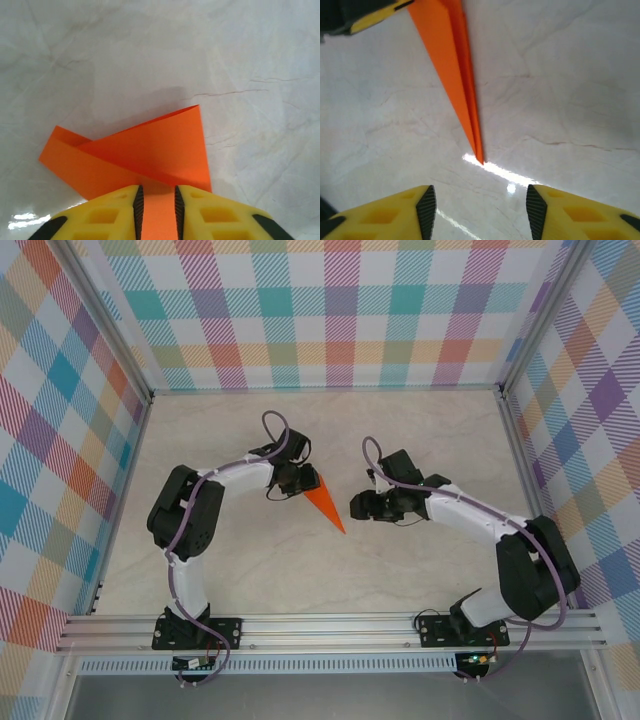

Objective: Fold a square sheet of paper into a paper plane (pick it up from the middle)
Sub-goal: Fold the wing for the fifth time at the center of the table.

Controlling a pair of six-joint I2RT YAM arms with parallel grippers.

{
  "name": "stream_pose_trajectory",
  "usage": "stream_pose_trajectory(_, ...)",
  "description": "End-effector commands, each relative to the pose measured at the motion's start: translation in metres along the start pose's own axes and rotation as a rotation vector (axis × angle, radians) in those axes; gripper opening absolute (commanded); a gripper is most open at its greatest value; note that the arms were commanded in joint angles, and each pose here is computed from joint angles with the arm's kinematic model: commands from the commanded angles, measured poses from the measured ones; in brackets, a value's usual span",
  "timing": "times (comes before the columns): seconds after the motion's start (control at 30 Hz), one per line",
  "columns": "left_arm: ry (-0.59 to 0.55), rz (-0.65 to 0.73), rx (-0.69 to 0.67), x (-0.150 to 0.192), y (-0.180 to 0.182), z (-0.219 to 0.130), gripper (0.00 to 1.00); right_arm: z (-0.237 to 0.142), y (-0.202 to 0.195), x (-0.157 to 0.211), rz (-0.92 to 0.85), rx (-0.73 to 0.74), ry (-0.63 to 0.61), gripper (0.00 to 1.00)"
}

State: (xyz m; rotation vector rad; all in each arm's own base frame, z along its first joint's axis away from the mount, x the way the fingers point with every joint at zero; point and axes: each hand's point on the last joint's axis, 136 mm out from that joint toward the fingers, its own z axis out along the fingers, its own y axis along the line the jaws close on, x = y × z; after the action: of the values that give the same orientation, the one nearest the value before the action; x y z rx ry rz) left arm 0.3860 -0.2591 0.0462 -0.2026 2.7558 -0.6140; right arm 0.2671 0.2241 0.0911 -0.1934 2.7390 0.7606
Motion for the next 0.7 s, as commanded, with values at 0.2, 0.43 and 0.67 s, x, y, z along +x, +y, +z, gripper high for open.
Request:
stream_pose_trajectory(0.2,-0.102,0.014,-0.312,0.015,-0.003,-0.054,0.53,-0.025,-0.052,0.002,0.045,0.202,-0.173,1.0)
stream_pose_trajectory(0.43,-0.126,0.051,-0.452,0.028,-0.023,-0.043,0.61,-0.024,-0.069,0.008,0.098,0.247,-0.167,1.0)
stream_pose_trajectory(0.67,-0.064,0.087,-0.529,0.032,-0.032,-0.01,0.62,-0.022,-0.075,0.01,0.121,0.277,-0.155,1.0)
